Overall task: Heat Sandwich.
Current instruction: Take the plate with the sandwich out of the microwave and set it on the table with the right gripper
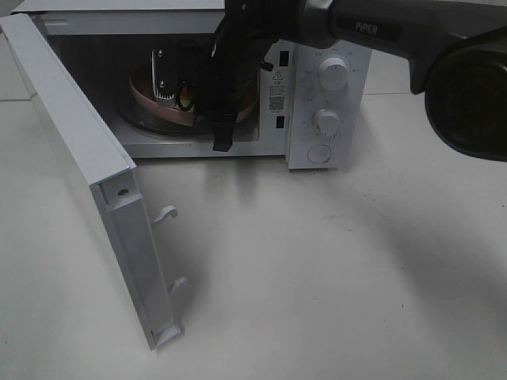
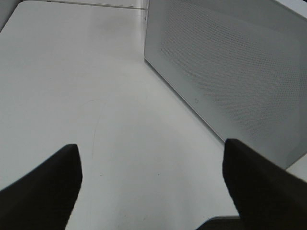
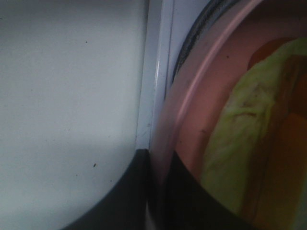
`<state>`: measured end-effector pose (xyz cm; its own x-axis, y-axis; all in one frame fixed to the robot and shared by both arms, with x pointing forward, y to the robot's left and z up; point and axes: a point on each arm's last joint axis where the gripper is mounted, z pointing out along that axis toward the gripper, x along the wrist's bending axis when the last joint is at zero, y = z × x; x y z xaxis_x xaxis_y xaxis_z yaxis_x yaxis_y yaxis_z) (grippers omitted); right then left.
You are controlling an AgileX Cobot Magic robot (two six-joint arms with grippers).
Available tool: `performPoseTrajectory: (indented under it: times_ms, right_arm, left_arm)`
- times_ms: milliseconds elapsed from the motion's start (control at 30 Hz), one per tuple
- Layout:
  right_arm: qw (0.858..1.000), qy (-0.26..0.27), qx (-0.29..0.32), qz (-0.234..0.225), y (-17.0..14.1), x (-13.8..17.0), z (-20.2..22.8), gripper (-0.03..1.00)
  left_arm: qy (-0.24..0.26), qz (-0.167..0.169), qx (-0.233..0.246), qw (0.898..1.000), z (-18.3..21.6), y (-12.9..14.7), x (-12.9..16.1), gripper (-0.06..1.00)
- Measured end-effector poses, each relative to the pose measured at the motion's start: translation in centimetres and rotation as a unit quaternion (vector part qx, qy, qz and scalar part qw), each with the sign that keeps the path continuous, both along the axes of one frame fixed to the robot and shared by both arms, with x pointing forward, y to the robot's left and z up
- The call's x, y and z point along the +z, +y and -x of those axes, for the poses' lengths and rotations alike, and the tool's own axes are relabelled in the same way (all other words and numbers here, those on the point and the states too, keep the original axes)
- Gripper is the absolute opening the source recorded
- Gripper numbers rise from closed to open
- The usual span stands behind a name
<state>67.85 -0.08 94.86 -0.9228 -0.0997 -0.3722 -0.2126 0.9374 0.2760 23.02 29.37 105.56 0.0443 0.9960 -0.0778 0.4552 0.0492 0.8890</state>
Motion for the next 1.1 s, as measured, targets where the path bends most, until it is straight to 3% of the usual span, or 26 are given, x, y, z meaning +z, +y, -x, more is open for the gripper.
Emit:
performPoseTrajectory:
  times_ms: [567,1100]
  right_arm:
    - [1.000,0.020,-0.013,0.010,0.9,0.8,2.8,0.07]
    - [0.998,-0.041,0.021,0.032,0.4,2.1,6.2,0.07]
  left_arm:
    - [0.000,0.000,0.000,1.000,0.0,0.0,0.0,0.76]
    - [0.000,0.000,0.000,1.000,0.0,0.0,0.0,0.76]
